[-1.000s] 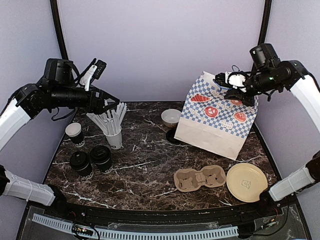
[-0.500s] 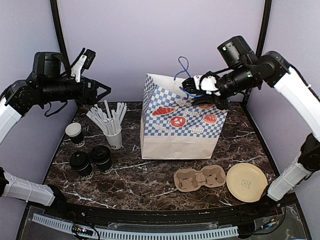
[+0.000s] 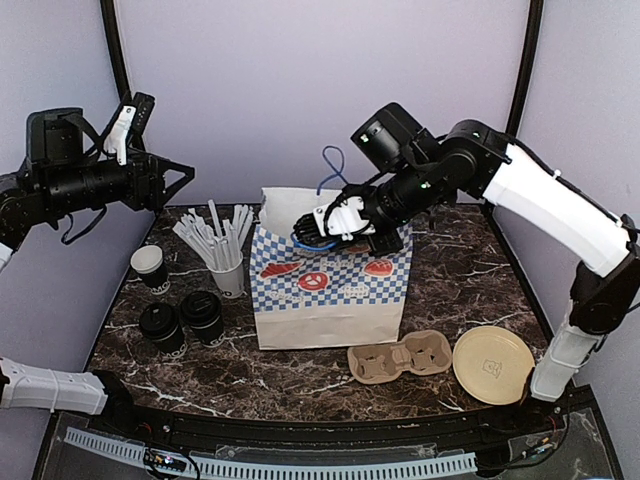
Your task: Pack the takeout coffee
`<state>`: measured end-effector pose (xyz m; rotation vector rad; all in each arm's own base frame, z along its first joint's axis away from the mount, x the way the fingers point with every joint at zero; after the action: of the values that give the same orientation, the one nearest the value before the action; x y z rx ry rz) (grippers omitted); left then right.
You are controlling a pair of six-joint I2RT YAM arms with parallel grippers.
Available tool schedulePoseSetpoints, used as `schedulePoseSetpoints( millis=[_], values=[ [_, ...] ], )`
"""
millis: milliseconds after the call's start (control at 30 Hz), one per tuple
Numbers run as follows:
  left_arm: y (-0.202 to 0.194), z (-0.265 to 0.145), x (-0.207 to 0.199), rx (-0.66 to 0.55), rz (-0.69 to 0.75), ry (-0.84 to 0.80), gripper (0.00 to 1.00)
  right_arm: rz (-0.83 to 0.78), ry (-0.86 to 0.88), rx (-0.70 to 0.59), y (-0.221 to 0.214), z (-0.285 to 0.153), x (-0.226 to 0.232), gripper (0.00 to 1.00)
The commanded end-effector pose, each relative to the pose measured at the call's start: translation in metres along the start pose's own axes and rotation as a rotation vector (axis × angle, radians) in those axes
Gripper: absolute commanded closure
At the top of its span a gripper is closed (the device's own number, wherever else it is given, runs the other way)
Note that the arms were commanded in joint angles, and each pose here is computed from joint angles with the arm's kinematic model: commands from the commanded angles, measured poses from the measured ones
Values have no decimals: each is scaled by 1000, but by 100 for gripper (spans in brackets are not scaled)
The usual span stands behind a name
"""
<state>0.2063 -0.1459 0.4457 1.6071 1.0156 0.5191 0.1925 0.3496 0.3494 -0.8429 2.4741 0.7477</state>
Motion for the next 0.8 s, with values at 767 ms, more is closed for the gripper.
schedulePoseSetpoints(
  millis=[767],
  values=[
    [-13, 5, 7, 35, -5, 37, 26, -137, 96, 136, 9, 40, 42, 100]
  ],
)
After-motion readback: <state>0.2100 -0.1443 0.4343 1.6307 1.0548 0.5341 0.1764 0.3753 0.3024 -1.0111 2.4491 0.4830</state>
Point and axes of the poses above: each gripper's point midway between its finger pads, its own z axis out along the fingers, its own x axis along the line the jaws close on, y = z × x, the point moved 5 cm from there along -z, back along the fingers, and after that the axes turned 7 degrees about -z, right-handed, at the moved point
